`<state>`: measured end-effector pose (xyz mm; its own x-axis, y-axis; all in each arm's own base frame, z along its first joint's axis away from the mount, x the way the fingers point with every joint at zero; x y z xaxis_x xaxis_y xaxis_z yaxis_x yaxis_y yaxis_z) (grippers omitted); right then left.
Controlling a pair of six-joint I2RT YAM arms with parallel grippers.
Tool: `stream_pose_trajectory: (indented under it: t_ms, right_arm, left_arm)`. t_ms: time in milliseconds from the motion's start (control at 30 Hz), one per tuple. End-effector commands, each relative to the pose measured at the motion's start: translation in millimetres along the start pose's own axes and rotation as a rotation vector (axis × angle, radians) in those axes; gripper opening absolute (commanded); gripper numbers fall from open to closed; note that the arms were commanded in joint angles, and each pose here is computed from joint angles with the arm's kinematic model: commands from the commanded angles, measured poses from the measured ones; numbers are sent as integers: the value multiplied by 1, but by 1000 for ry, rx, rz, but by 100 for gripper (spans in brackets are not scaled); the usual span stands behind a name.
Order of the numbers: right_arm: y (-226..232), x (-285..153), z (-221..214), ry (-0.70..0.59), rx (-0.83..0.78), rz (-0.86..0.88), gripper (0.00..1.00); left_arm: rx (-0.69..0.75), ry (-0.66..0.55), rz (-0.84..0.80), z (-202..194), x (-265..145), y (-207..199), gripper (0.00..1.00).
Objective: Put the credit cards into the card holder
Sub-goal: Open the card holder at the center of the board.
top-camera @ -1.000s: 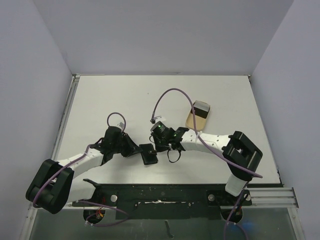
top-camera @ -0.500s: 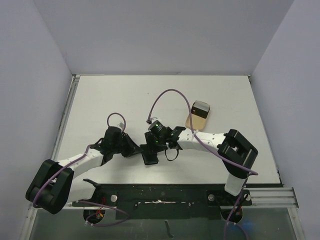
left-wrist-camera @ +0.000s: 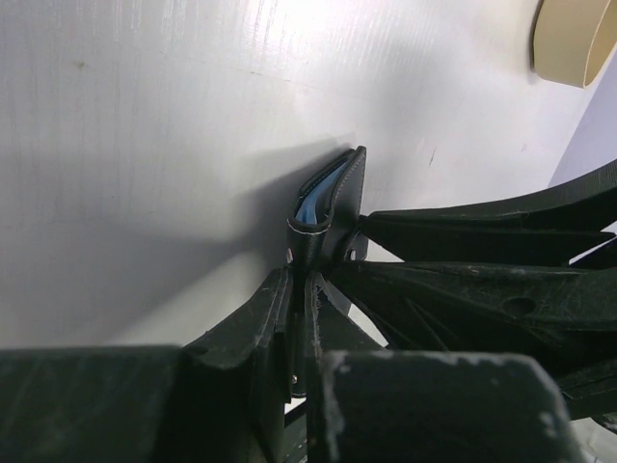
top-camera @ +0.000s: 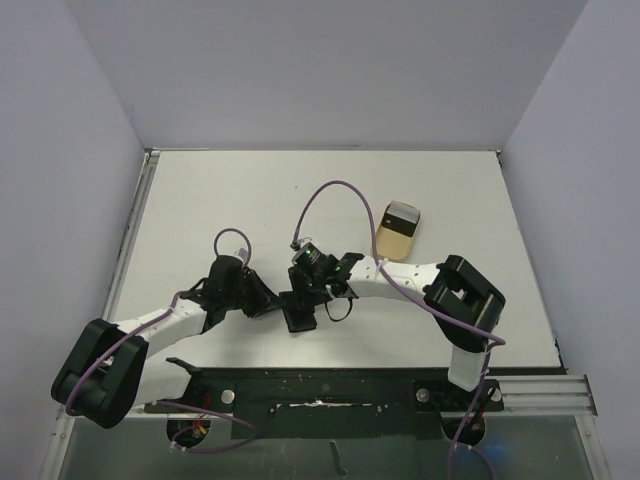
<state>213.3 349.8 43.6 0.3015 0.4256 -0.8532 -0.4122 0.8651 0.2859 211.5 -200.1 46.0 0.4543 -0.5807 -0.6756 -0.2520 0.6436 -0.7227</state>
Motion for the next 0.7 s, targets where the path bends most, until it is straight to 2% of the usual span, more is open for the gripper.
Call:
stream_pose_trajectory:
  t_ms: [0,233,500,667]
  right_arm:
    - [-11,-6,-6,20,-10,-77,35]
    - [-30,-17,0,-22,-41,-232,23]
    - [-29,-28,7,-66,-65,-244,1]
    - [-32,-32,6,-78,-64,-247,0]
  left_arm:
    - [34,-31,-72,8,-5,-20,0]
    - [41,-48,-52,10,-6,-17,0]
    - [44,-50,-40,10,-6,-14,0]
    - [43,-49,-37,9,-6,-13,0]
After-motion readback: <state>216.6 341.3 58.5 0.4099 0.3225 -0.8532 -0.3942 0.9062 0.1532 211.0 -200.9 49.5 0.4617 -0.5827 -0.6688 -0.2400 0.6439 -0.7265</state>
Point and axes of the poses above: each gripper's point midway between its finger pads, its own x axis out along the fingers, its own y axis along the line the jaws close on, z = x × y, the point moved 1 cm from there along -x, back along the fingers
